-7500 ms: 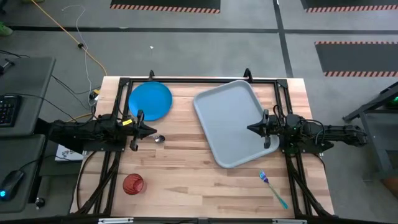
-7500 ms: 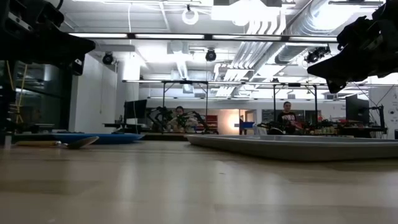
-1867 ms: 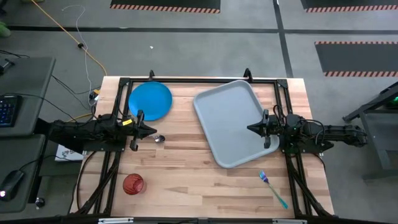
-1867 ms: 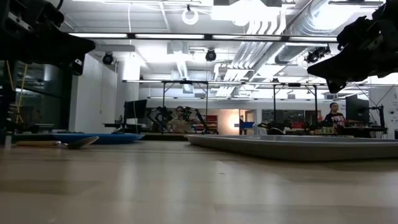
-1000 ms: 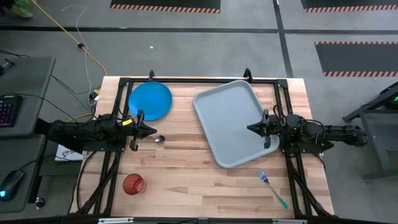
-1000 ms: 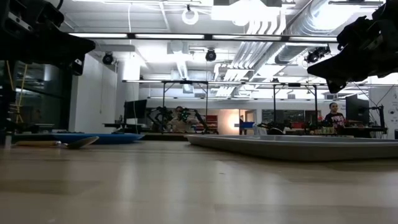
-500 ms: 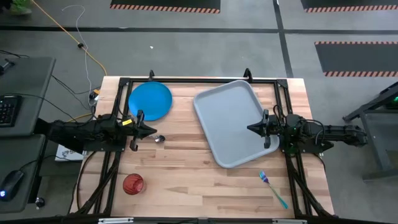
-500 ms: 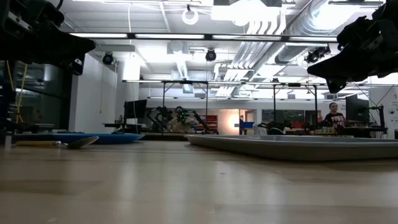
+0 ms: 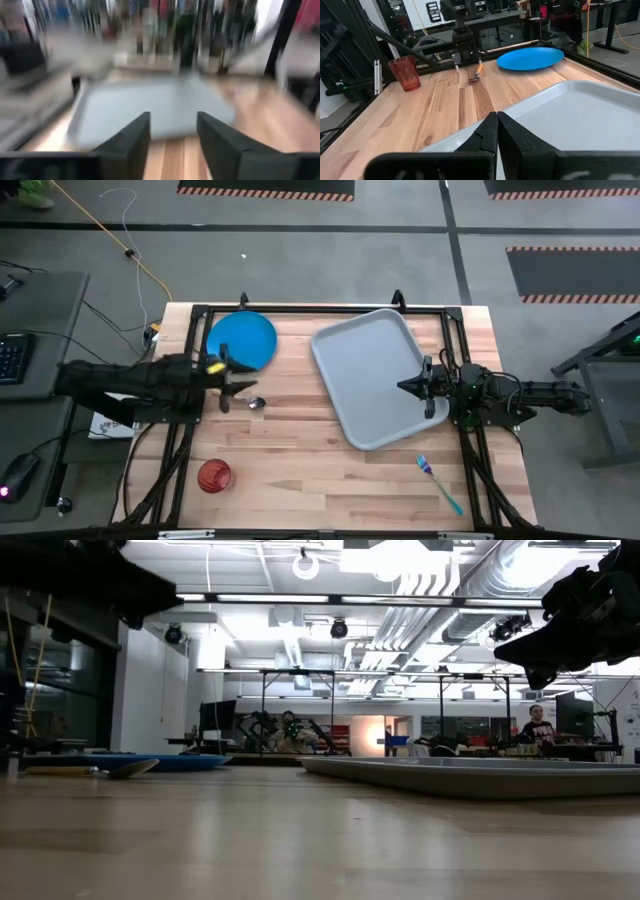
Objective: Pick and place plate/cup/fork/spoon on tray
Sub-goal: Put the yellow spoon on the gray serving tray
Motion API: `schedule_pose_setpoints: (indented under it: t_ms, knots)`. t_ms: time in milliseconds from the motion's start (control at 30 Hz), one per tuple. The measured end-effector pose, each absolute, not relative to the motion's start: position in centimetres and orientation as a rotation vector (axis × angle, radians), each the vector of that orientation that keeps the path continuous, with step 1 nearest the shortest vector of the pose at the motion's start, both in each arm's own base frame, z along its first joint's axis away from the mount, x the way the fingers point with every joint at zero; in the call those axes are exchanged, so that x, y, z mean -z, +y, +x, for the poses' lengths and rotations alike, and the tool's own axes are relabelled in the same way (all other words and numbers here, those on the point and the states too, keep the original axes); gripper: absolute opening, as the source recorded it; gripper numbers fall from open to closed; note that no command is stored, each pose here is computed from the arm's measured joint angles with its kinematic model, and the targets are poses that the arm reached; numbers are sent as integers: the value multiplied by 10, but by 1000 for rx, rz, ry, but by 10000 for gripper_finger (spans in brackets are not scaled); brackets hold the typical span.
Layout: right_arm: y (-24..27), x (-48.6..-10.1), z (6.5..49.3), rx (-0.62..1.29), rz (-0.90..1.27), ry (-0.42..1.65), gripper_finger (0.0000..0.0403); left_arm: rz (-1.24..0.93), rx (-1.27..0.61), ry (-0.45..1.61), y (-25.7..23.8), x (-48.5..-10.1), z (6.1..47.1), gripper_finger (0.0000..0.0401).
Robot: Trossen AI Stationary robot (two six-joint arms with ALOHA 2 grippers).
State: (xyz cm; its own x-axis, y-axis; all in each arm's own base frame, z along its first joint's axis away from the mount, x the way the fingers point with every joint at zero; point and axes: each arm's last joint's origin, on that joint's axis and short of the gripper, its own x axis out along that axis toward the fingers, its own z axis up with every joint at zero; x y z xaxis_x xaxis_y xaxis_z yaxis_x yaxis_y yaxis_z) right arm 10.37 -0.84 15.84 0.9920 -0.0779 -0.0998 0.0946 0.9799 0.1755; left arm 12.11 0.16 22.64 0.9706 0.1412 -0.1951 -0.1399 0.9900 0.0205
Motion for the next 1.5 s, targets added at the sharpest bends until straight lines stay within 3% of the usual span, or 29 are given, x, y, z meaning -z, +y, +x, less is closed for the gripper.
schedule_pose_setpoints:
  t_ms: [133, 267, 400, 567, 767, 1067, 1267, 1500]
  knots:
    - [-8, -158, 104, 87, 180, 93, 0, 45, -143, 661, 1, -243, 136, 225]
    - [-8, -158, 104, 87, 180, 93, 0, 9, -49, 848, -2, -245, 158, 257]
    - [-8, -158, 104, 88, 182, 95, 0, -25, 68, 998, -6, -224, 173, 263]
    - [-8, -158, 104, 88, 181, 104, 0, -144, -170, 1066, 4, -204, 194, 257]
    - [-9, -157, 104, 88, 181, 104, 0, -237, -174, 1279, 12, -187, 193, 248]
    - [-9, -158, 104, 88, 181, 103, 0, -258, -159, 1288, 17, -174, 206, 246]
    - [-9, -158, 104, 88, 181, 103, 0, -377, -227, 1246, 5, -172, 213, 246]
    - [-9, -158, 104, 88, 183, 103, 0, -306, -374, 1220, -20, -172, 210, 245]
